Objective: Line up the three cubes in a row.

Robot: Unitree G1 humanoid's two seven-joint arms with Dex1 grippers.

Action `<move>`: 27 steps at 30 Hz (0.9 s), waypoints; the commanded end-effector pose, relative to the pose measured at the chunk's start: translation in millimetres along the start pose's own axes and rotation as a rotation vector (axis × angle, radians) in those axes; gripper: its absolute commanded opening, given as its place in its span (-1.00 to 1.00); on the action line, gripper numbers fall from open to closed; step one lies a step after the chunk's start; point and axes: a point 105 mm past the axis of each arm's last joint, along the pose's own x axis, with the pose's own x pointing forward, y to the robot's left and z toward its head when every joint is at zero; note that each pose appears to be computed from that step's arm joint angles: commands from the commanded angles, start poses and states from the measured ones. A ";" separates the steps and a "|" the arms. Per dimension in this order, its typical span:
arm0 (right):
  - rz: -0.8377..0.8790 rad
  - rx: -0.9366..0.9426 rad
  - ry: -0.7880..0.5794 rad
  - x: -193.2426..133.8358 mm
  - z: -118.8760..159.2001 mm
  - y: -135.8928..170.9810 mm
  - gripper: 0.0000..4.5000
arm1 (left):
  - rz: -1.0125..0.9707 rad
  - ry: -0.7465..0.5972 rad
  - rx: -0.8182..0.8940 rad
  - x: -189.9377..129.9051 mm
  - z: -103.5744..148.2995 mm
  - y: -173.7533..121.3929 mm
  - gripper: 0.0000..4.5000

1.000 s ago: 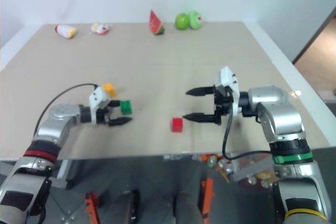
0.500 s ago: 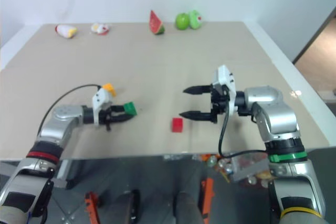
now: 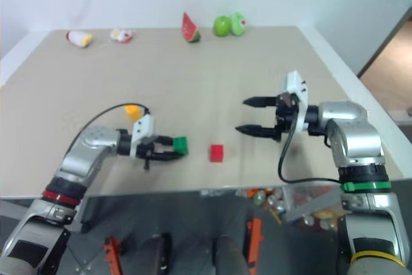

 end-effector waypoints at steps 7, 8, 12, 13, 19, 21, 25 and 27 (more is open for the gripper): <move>-0.056 -0.010 -0.034 -9.6 6.3 1.8 1.00 | -0.034 0.030 0.034 9.1 -5.7 5.5 -0.37; -0.060 -0.009 -0.034 -10.3 6.4 1.8 1.00 | -0.029 0.037 0.034 9.0 -8.2 6.6 -0.37; -0.068 -0.009 -0.032 -11.6 6.7 1.8 1.00 | -0.020 0.035 0.018 7.1 -12.5 7.4 -0.37; -0.069 -0.008 -0.032 -11.6 6.8 1.8 1.00 | -0.021 0.031 0.014 6.6 -12.5 6.6 -0.37; -0.066 -0.011 -0.031 -9.3 7.5 0.3 1.00 | -0.025 0.038 -0.001 4.1 -16.8 1.9 -0.37; -0.063 -0.014 -0.032 -7.8 8.1 -0.8 1.00 | -0.023 0.042 -0.006 3.4 -18.9 1.3 -0.37; -0.060 -0.019 -0.034 -6.4 9.2 -1.6 1.00 | -0.018 0.038 -0.038 2.2 -21.7 0.4 0.07; -0.058 -0.021 -0.037 -5.9 10.2 -1.6 1.00 | 0.008 0.037 -0.038 0.8 -22.8 2.9 0.33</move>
